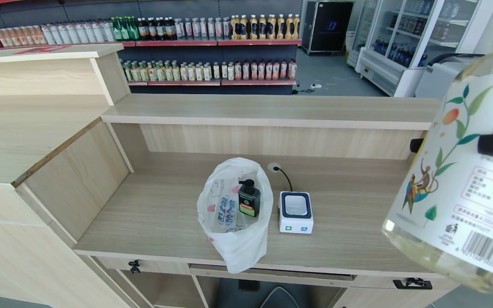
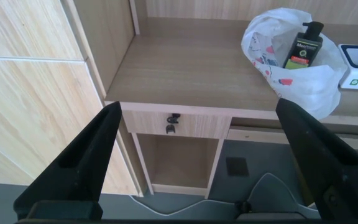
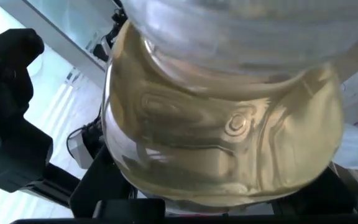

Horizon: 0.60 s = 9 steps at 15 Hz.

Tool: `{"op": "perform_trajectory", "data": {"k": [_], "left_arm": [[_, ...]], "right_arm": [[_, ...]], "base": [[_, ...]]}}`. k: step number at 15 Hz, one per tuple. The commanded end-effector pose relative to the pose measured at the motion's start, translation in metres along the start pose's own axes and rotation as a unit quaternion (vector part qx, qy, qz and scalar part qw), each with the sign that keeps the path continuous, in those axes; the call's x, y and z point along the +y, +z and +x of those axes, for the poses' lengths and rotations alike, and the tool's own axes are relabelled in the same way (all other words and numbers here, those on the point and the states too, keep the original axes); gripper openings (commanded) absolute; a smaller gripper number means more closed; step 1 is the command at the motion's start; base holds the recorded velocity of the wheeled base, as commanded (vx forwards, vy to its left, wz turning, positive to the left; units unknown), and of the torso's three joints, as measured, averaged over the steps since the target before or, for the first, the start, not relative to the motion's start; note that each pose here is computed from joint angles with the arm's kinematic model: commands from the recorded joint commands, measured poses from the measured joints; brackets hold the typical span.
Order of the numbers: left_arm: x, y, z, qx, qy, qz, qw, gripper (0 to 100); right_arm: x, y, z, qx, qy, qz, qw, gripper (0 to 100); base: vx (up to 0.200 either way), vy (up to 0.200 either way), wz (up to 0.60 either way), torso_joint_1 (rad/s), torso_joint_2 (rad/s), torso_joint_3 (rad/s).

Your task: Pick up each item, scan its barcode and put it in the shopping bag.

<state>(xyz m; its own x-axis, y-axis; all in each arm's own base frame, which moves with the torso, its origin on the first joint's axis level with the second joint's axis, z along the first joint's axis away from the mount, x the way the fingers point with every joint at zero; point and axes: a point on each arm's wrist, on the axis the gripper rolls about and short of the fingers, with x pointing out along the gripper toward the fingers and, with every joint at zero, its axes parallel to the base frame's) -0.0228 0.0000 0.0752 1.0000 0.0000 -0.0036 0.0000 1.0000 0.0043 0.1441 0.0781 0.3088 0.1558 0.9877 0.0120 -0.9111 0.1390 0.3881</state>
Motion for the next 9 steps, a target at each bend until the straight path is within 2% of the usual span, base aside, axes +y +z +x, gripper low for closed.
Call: {"op": "perform_trajectory", "data": {"k": [1,6,9], "left_arm": [[0.0,0.0,0.0,0.0,0.0,0.0,1.0,100],[0.0,0.0,0.0,0.0,0.0,0.0,1.0,100],[0.0,0.0,0.0,0.0,0.0,0.0,1.0,100]], "right_arm": [[0.002,-0.004,0.0,0.003,0.004,0.002,1.0,0],[-0.0003,-0.0121,0.0018,0.012,0.006,0.01,1.0,0],[-0.0071,-0.0138,0.0058,0.018,0.004,-0.006,1.0,0]], "base": [[0.0,0.0,0.0,0.0,0.0,0.0],[0.0,0.0,0.0,0.0,0.0,0.0],[0.0,0.0,0.0,0.0,0.0,0.0]]}}
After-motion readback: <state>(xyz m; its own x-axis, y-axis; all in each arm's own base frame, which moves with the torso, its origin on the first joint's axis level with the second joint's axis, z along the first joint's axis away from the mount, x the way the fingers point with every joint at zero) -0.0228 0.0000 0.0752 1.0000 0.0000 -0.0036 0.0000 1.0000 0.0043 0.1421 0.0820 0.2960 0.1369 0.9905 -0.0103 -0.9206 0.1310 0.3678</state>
